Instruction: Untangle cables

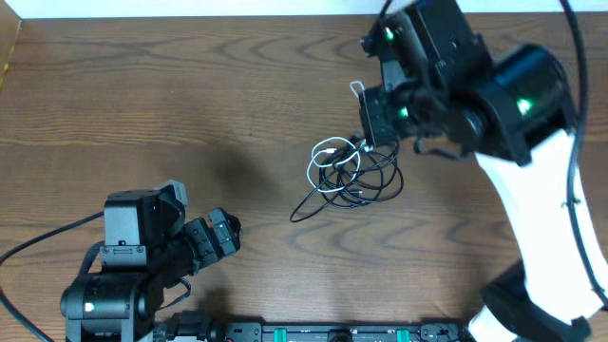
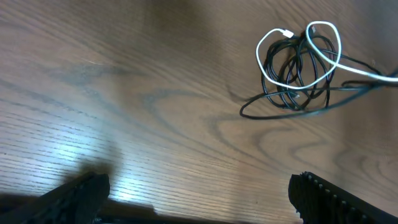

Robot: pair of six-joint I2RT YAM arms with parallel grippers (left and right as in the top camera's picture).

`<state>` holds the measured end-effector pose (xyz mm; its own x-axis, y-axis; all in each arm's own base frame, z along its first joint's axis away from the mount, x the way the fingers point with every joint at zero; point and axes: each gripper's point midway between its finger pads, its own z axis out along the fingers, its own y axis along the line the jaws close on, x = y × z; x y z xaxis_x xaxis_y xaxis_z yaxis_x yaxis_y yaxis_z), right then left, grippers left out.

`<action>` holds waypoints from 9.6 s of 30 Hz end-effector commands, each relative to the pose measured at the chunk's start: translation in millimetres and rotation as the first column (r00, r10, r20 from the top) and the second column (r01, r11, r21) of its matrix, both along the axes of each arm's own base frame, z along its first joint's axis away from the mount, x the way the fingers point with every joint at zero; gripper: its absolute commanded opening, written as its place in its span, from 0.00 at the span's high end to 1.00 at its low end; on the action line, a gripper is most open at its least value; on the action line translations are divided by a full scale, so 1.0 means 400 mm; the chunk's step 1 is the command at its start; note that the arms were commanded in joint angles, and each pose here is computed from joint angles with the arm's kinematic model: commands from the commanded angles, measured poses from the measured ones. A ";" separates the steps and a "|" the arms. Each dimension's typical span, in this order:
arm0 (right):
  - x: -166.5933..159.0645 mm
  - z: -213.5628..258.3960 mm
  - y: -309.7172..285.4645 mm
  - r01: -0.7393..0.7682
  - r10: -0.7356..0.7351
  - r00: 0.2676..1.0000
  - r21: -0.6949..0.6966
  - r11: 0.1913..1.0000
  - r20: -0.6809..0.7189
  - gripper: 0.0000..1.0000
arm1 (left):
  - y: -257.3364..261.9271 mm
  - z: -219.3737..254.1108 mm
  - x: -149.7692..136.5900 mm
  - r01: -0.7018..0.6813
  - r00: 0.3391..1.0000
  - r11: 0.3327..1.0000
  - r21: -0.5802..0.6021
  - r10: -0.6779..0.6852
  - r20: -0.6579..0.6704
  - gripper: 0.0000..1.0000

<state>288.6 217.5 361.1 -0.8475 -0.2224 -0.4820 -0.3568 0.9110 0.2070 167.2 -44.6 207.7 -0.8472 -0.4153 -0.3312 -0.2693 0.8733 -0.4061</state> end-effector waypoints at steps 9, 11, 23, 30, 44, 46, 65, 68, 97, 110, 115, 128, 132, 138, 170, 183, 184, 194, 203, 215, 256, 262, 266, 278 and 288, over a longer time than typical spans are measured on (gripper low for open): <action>-0.103 -0.356 -0.017 -0.112 -0.020 0.911 -0.293 0.950 -0.412 0.99 | 0.005 0.001 0.001 0.007 1.000 1.000 0.014 -0.007 0.006 0.02; -0.129 -0.347 0.015 -0.179 0.067 0.886 -0.204 0.963 -0.458 0.99 | 0.005 0.001 0.001 0.007 1.000 1.000 0.014 -0.007 0.006 0.02; -0.125 -0.082 0.077 -0.308 0.331 0.935 0.169 0.936 -0.128 0.99 | 0.005 0.001 0.001 0.007 1.000 1.000 0.014 -0.007 0.006 0.02; 0.051 0.218 0.015 -0.163 0.022 0.927 0.349 0.923 0.375 0.99 | 0.005 0.001 0.001 0.007 1.000 1.000 0.014 -0.007 0.006 0.02; 0.132 0.179 -0.020 -0.011 -0.107 0.924 0.305 0.952 0.366 0.99 | 0.004 0.001 0.001 0.007 1.000 1.000 0.014 -0.008 0.006 0.02; 0.107 0.152 0.033 -0.098 -0.011 0.955 0.351 0.931 0.295 0.99 | 0.005 0.001 0.001 0.007 1.000 1.000 0.014 -0.007 0.006 0.02; 0.067 0.108 0.087 0.418 -0.256 0.905 0.590 0.691 -0.341 0.95 | 0.005 0.001 0.001 0.007 1.000 1.000 0.014 -0.007 0.006 0.02; 0.125 0.083 0.024 0.481 -0.424 0.875 0.528 0.700 -0.236 0.99 | 0.005 0.001 0.001 0.007 1.000 1.000 0.014 -0.007 0.006 0.02; 0.042 -0.542 -0.124 -0.201 0.106 0.946 -0.298 0.933 -0.305 0.01 | 0.004 0.001 0.001 0.007 1.000 1.000 0.014 -0.008 0.006 0.02; -0.003 -0.723 -0.113 -0.421 0.330 0.883 -0.254 0.871 -0.334 0.12 | 0.005 0.001 0.001 0.007 1.000 1.000 0.014 -0.007 0.006 0.02; 0.000 -0.793 -0.133 -0.449 0.361 0.881 -0.300 0.842 -0.304 0.16 | 0.004 0.001 0.001 0.007 1.000 1.000 0.014 -0.007 0.006 0.02; 0.000 -0.707 -0.101 -0.453 0.370 0.871 -0.237 0.860 -0.322 0.99 | 0.005 0.001 0.001 0.007 1.000 1.000 0.014 -0.007 0.006 0.02; 0.009 -0.578 -0.054 -0.463 0.406 0.863 -0.152 0.873 -0.301 0.99 | 0.005 0.001 0.001 0.007 1.000 1.000 0.014 -0.007 0.006 0.02; 0.019 -0.285 0.028 -0.463 0.460 0.876 0.017 0.886 -0.144 0.99 | 0.005 0.001 0.001 0.007 1.000 1.000 0.014 -0.007 0.006 0.02; 0.207 0.226 -0.445 0.803 -0.591 0.493 -0.074 0.591 0.639 0.99 | 0.005 0.001 0.001 0.007 1.000 1.000 0.014 -0.007 0.006 0.02; 0.084 0.248 0.111 -0.280 0.151 0.936 0.408 0.869 0.319 0.99 | 0.004 0.001 0.001 0.007 1.000 1.000 0.014 -0.008 0.006 0.02; 0.109 0.244 0.091 -0.221 0.093 0.941 0.387 0.895 0.325 0.99 | 0.005 0.001 0.001 0.007 1.000 1.000 0.014 -0.007 0.006 0.02; 0.179 0.464 0.054 -0.164 -0.183 0.831 0.548 0.821 0.524 0.99 | 0.005 0.001 0.001 0.007 1.000 1.000 0.014 -0.007 0.006 0.02; 0.122 0.764 -0.138 -0.228 -0.466 0.550 0.661 0.714 0.693 0.99 | 0.005 0.001 0.001 0.007 1.000 1.000 0.014 -0.007 0.006 0.02; 0.186 0.692 -0.356 0.039 -0.539 0.495 0.603 0.797 0.681 0.99 | 0.005 0.001 0.001 0.007 1.000 1.000 0.014 -0.007 0.006 0.02; 0.488 0.051 -0.771 0.831 -0.733 0.496 -0.010 0.556 0.465 0.99 | 0.005 0.001 0.002 0.007 1.000 1.000 0.014 -0.007 0.007 0.02; 0.482 -0.007 -0.832 0.858 -0.783 0.480 -0.024 0.514 0.395 0.99 | 0.005 0.001 0.001 0.007 1.000 1.000 0.014 -0.007 0.006 0.02; 0.482 -0.077 -0.787 0.811 -0.773 0.571 -0.043 0.584 0.275 0.99 | 0.005 0.001 0.001 0.007 1.000 1.000 0.014 -0.007 0.006 0.02; 0.435 -0.309 -0.717 0.717 -0.743 0.668 -0.233 0.657 -0.040 0.03 | 0.005 0.001 0.002 0.007 1.000 1.000 0.014 -0.007 0.007 0.02; 0.404 -0.347 -0.553 0.567 -0.546 0.776 -0.030 0.823 -0.317 0.01 | 0.005 0.001 0.001 0.007 1.000 1.000 0.014 -0.007 0.006 0.02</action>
